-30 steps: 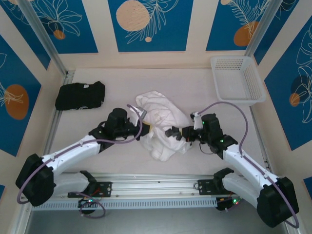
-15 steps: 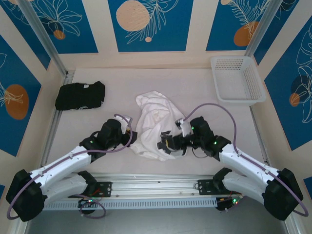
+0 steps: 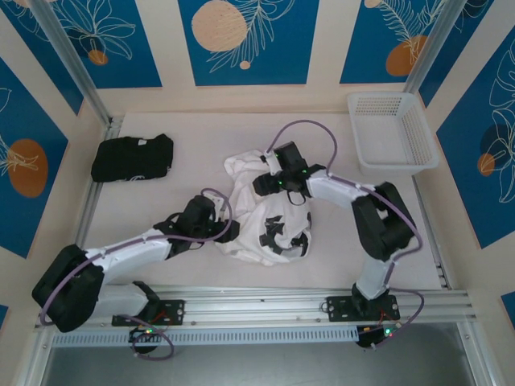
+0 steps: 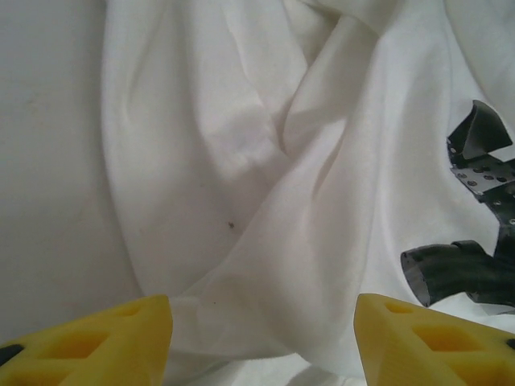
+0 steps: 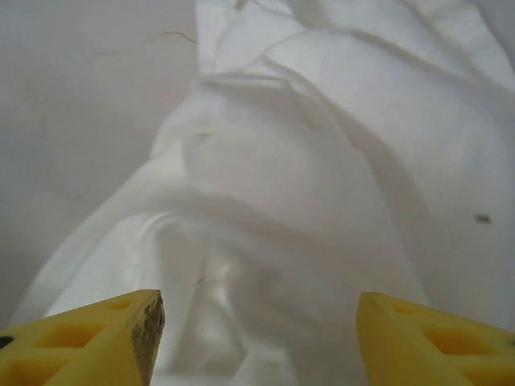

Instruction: Fold the inside-out t-shirt

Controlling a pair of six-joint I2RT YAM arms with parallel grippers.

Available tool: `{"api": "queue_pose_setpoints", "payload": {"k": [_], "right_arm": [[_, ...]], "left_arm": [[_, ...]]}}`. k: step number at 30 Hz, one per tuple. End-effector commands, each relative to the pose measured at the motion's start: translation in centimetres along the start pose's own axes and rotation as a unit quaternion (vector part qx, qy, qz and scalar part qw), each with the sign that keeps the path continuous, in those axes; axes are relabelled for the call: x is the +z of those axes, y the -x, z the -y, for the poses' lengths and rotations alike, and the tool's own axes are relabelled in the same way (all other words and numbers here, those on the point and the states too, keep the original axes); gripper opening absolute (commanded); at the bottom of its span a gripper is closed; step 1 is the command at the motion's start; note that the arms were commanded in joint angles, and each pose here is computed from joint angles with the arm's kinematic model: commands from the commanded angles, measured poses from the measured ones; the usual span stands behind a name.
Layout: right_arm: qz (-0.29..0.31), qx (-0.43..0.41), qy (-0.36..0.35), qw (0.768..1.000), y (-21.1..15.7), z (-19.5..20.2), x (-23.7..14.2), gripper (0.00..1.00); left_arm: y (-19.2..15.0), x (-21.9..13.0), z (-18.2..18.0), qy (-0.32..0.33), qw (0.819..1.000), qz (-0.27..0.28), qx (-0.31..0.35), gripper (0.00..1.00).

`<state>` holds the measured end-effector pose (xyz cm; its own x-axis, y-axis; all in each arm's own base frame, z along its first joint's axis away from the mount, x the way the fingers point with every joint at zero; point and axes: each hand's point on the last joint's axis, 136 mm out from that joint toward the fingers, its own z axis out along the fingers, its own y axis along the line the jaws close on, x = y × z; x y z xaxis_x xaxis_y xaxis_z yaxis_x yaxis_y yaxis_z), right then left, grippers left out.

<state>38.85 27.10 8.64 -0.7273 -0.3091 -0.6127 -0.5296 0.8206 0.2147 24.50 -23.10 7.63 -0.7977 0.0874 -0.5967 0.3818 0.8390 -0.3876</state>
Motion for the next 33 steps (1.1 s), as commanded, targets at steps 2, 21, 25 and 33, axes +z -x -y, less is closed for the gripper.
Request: {"api": "queue_pose_setpoints", "payload": {"k": [2,21,25,33], "right_arm": [[-0.051,-0.017,0.006,0.999,-0.3,0.4,3.1,0.55],[0.118,0.056,0.137,0.982,9.0,-2.1,-8.9,0.00],[0.165,0.062,0.164,0.971,11.1,-2.8,-13.0,0.00],[0.266,0.027,0.130,0.955,13.2,-3.6,-23.3,0.00]], "left_arm": [[-0.6,1.0,0.5,-0.019,1.000,-0.008,-0.014,0.57],[5.7,-1.7,-2.1,0.030,0.995,0.098,0.000,0.00],[9.3,-4.4,-2.4,0.050,0.986,0.156,0.007,0.00],[17.1,-13.9,-1.6,0.103,0.947,0.299,0.051,0.00]]}}
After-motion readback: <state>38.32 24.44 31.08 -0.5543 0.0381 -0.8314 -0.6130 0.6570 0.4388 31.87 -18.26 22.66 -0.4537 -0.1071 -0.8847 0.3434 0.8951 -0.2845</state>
